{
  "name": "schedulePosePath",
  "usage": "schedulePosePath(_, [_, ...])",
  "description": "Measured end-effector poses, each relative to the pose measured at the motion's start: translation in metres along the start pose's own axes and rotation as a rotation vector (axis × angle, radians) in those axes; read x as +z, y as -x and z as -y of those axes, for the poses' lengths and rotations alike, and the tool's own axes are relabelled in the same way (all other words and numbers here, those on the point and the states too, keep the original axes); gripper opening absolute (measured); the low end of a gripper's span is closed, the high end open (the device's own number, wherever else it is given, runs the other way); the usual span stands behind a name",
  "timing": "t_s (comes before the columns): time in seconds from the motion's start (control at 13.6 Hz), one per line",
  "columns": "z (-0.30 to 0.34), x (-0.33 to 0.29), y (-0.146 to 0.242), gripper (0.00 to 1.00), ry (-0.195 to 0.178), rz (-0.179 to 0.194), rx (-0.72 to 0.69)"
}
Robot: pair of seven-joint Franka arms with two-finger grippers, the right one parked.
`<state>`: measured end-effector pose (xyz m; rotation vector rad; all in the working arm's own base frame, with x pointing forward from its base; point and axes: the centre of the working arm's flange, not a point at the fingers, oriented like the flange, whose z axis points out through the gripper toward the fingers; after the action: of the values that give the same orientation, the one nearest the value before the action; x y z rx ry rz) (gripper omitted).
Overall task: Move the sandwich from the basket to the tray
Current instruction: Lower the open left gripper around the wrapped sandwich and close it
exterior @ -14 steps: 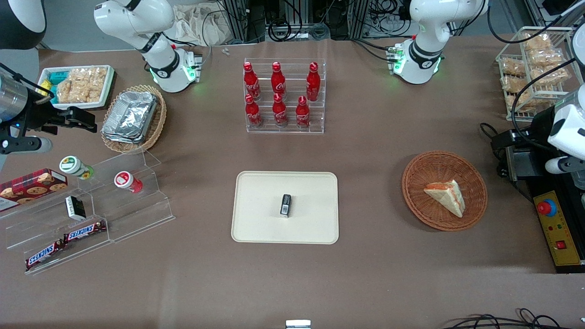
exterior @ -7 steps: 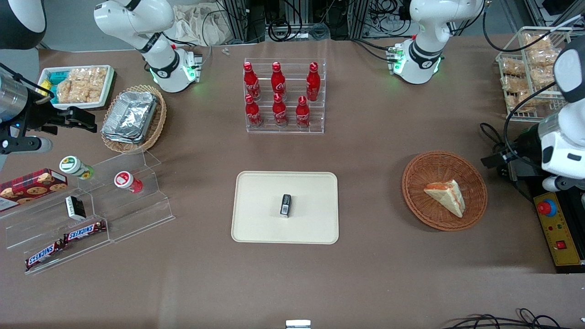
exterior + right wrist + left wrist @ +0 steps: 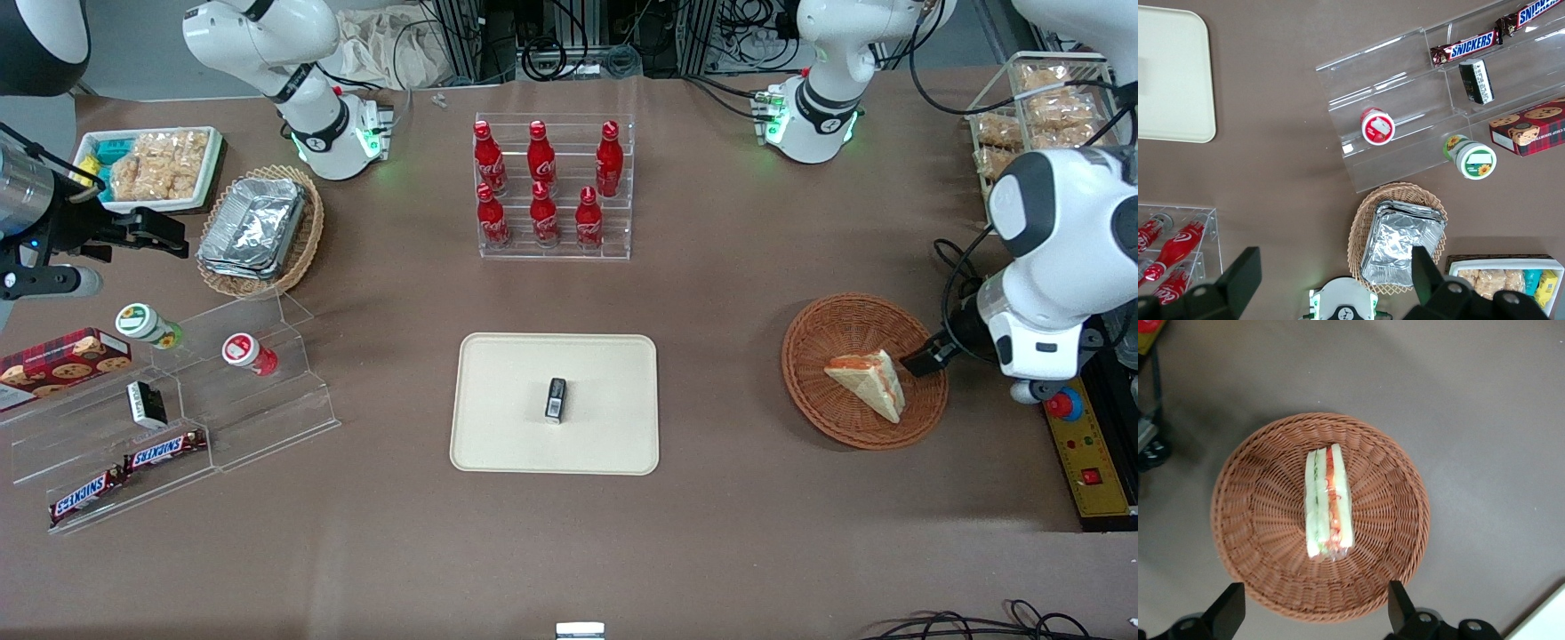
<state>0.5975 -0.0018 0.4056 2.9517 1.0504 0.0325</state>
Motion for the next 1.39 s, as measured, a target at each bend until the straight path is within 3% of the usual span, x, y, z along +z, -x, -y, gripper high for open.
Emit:
schedulePosePath(0.66, [-0.006,0.083,-0.007,0.98,0.054,-0.039,-0.049])
schedulePosePath(1.39, [0.001,0.121,0.003,0.98,0.029,-0.002,-0.12])
